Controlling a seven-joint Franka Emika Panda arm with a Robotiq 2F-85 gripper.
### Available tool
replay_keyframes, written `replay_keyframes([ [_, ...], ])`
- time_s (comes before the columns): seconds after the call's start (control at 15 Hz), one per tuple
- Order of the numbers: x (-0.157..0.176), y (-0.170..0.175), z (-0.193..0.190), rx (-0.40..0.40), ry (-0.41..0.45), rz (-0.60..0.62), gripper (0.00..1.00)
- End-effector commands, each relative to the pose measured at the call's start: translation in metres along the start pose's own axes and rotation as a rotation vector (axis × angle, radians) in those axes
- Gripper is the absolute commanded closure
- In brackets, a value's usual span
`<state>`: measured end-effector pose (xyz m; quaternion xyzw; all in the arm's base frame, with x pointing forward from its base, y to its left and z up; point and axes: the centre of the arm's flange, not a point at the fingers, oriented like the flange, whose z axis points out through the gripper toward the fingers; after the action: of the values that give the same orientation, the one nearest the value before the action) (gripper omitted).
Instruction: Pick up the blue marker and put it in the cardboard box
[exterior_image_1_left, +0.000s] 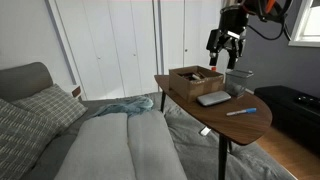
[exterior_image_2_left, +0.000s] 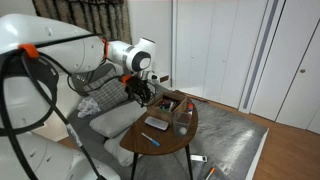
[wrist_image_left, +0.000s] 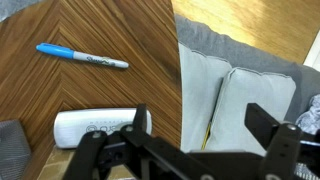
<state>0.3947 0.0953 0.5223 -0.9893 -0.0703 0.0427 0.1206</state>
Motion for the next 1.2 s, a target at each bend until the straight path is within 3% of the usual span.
replay_keyframes([
  [0.0,0.000,0.000,0.000,0.000,0.000,0.000,0.00],
  [0.33,0.000,0.000,0.000,0.000,0.001,0.000,0.00],
  [0.47,-0.018,0.015,0.010,-0.120,-0.011,-0.091,0.00],
  [0.67,-0.051,0.055,0.040,-0.236,-0.093,-0.198,0.00],
  [1.0,-0.070,0.104,0.093,-0.314,-0.177,-0.460,0.00],
  [1.07,-0.067,0.114,0.097,-0.293,-0.142,-0.458,0.00],
  [1.13,-0.058,0.092,0.087,-0.286,-0.185,-0.403,0.00],
])
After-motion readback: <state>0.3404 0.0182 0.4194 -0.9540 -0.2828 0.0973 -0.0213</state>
